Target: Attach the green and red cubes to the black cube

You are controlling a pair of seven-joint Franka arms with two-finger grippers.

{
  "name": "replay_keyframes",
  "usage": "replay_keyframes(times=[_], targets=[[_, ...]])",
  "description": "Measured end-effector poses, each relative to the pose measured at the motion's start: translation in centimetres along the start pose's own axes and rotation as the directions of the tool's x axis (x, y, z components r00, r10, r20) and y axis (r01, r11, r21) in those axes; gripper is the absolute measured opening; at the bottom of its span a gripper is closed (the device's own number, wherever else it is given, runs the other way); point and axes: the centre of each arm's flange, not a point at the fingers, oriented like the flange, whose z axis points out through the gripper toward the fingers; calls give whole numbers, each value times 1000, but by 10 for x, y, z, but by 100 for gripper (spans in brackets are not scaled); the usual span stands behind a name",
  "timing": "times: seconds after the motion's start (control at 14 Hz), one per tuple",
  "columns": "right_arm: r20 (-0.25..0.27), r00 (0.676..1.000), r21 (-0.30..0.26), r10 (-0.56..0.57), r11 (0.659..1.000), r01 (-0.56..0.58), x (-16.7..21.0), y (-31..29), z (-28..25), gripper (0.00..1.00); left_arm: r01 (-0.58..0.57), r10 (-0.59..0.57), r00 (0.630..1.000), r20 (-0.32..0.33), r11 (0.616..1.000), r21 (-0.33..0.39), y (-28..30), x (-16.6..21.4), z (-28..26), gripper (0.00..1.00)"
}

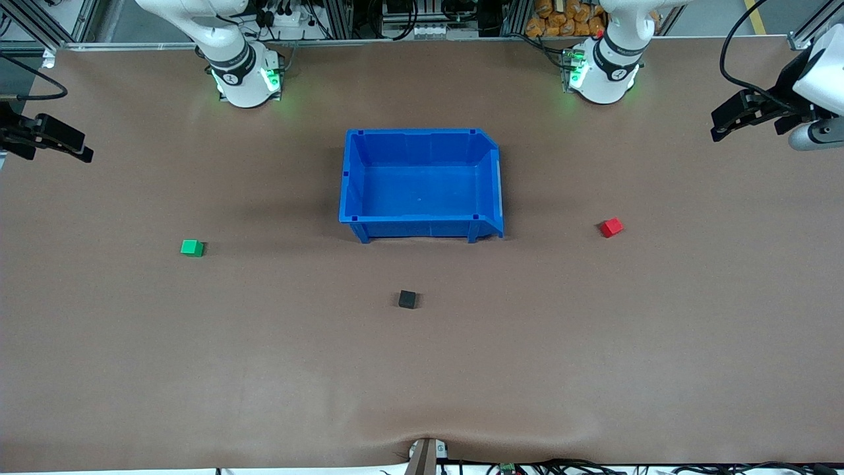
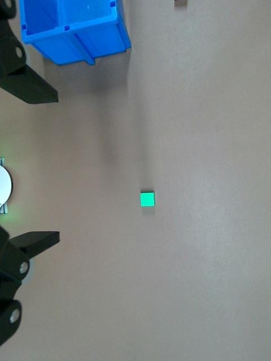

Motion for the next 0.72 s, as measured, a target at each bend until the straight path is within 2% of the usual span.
replay_keyframes(times=[0.72], targets=[[0, 1000, 0, -1, 1000, 1, 0, 0, 0, 100, 4, -4, 1000, -18, 1000, -4, -2, 0, -8, 100]])
